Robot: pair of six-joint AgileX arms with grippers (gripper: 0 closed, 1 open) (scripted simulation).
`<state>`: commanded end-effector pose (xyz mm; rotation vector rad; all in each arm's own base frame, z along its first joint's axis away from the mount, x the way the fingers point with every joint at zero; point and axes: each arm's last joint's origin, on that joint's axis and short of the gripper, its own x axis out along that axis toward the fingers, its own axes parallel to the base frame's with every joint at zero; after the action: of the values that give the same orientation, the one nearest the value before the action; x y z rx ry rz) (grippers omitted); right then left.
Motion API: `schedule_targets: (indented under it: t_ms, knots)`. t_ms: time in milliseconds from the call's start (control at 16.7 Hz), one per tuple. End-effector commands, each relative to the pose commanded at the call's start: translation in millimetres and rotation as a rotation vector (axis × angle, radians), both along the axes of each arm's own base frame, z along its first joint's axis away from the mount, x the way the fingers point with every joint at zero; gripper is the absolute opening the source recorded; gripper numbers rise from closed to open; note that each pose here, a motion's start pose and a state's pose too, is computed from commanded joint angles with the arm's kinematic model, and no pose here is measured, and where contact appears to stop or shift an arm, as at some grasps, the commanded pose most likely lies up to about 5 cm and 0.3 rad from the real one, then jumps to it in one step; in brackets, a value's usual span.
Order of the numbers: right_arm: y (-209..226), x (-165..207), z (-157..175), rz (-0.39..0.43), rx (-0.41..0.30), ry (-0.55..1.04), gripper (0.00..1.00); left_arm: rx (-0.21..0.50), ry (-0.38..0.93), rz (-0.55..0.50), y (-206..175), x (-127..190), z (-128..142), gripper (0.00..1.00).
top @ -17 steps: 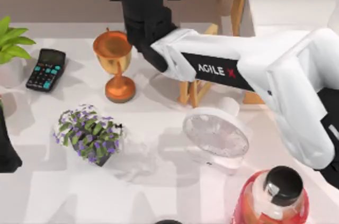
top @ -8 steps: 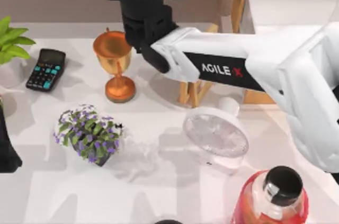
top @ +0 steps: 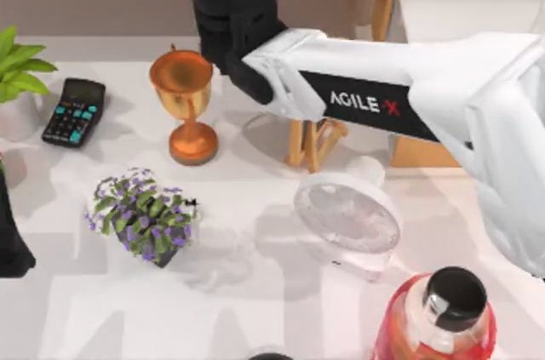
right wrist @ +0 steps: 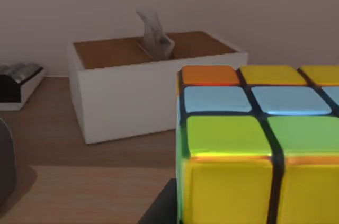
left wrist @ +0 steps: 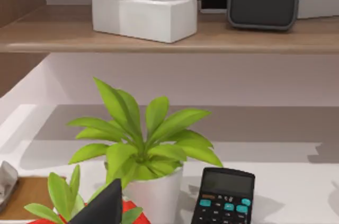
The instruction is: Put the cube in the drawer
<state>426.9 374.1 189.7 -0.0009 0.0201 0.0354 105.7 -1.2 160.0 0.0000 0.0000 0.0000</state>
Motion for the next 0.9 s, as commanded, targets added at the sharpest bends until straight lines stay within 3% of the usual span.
schedule_targets:
  t_ms: [420, 660, 900]
  knots:
    - [-11.1, -21.3, 67.1, 0.157, -0.083, 0.182, 0.0, 0.0, 0.0, 0.0, 0.0, 0.0, 0.0, 1.0]
    - [-39.5, -32.1, 95.6, 0.224, -0.167, 0.383, 0.0, 0.0, 0.0, 0.0, 0.0, 0.0, 0.0, 1.0]
    - [-85.4, -34.7, 106.7, 0.236, -0.248, 0.646, 0.0, 0.0, 0.0, 0.0, 0.0, 0.0, 0.0, 1.0]
